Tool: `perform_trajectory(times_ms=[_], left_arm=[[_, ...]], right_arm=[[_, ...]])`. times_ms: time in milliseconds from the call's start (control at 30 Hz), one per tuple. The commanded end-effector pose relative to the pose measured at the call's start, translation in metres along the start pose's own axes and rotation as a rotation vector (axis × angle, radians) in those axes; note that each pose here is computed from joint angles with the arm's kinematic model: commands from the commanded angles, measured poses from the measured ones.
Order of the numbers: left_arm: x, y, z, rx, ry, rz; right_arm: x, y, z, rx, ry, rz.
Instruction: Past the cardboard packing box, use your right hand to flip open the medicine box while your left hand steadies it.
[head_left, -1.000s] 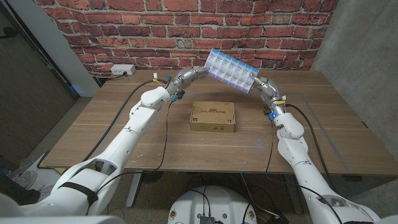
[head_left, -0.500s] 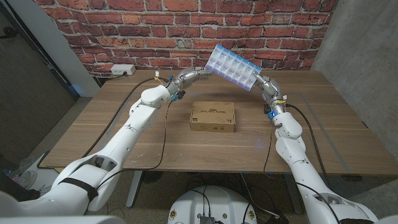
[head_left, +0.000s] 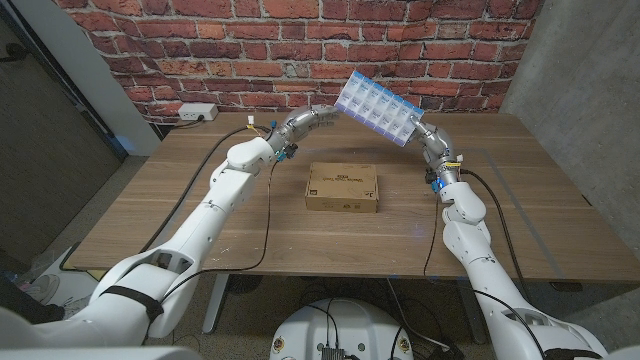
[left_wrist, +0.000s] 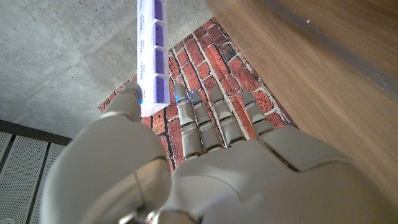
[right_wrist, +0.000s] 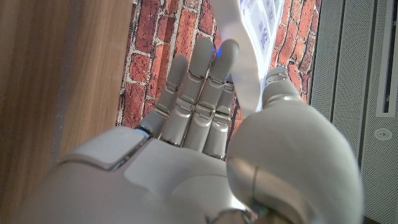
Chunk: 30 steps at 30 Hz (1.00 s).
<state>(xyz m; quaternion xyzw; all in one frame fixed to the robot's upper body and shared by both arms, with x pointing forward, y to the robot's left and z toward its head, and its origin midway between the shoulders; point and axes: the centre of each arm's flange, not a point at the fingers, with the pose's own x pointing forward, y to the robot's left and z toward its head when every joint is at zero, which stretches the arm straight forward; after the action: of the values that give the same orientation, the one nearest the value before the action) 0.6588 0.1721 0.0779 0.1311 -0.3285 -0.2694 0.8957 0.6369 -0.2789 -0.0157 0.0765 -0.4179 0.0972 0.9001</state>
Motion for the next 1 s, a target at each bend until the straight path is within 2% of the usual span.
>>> perform_trajectory(times_ms=[33, 200, 333, 1000], left_arm=[[-0.004, 0.003, -0.004, -0.032, -0.015, 0.085], [-0.003, 0.003, -0.005, -0.039, -0.001, 0.098], [0.002, 0.001, -0.004, -0.024, 0.017, 0.060], [0.010, -0.004, 0.001, -0.026, -0.004, 0.068]], right_arm=[[-0.001, -0.010, 0.002, 0.025, -0.025, -0.038], [0.000, -0.008, 0.002, 0.014, -0.016, -0.014], [0.004, -0.004, 0.000, 0.011, -0.013, 0.006], [0.008, 0.003, -0.003, -0.007, 0.004, 0.050]])
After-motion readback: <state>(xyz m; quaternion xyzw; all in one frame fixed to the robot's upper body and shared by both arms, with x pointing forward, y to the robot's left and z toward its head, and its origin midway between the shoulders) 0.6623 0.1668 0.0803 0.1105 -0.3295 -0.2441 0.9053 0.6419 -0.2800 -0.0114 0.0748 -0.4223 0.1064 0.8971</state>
